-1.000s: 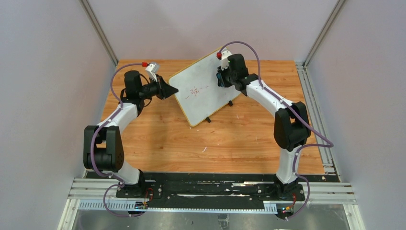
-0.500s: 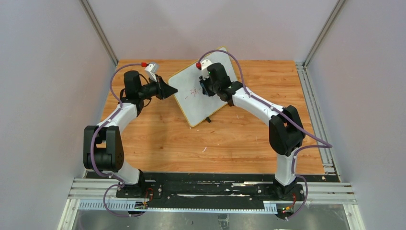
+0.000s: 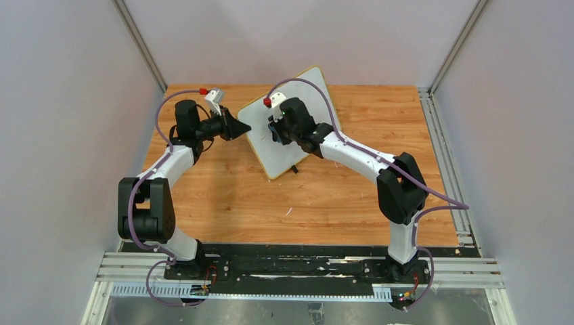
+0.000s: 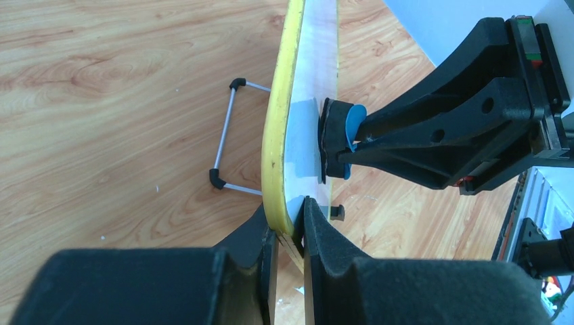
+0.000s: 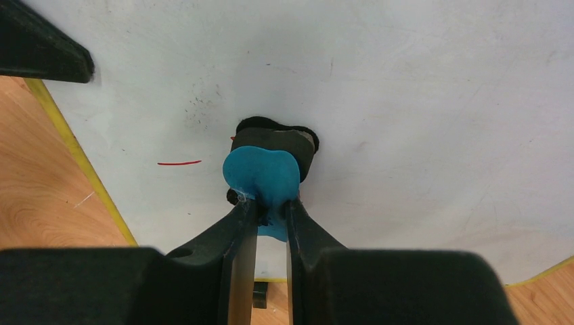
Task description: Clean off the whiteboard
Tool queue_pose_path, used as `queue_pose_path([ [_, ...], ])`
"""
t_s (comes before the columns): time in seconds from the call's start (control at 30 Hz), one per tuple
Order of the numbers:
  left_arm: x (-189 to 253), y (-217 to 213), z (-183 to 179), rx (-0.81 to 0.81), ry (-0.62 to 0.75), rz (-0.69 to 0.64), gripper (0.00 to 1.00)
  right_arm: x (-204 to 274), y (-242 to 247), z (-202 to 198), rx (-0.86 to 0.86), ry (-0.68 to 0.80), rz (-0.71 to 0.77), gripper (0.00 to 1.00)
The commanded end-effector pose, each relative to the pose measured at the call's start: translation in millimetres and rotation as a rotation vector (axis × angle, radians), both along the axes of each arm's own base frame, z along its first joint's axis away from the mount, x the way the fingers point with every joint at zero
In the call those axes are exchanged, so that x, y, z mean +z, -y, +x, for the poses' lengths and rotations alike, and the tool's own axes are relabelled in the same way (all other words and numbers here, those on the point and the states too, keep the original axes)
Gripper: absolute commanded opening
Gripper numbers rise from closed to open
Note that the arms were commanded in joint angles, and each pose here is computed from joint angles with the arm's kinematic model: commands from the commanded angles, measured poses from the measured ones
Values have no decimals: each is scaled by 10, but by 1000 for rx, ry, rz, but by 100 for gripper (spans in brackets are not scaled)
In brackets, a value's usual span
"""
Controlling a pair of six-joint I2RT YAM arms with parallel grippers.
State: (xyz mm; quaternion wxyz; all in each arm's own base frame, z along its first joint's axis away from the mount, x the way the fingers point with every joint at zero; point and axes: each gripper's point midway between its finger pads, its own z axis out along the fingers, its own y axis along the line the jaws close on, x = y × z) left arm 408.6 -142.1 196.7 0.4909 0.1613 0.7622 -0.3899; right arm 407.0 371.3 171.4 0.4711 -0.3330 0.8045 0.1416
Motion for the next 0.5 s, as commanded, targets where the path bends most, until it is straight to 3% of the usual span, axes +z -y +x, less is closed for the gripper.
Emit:
queue_pose_path([
  [0.0,-213,-52,39,2,25,101,0,-40,-226,-105,56,13,33,1],
  [0.47,-202,-55,42,4,28,102,0,-137,631,509,-157,40,-42,1],
])
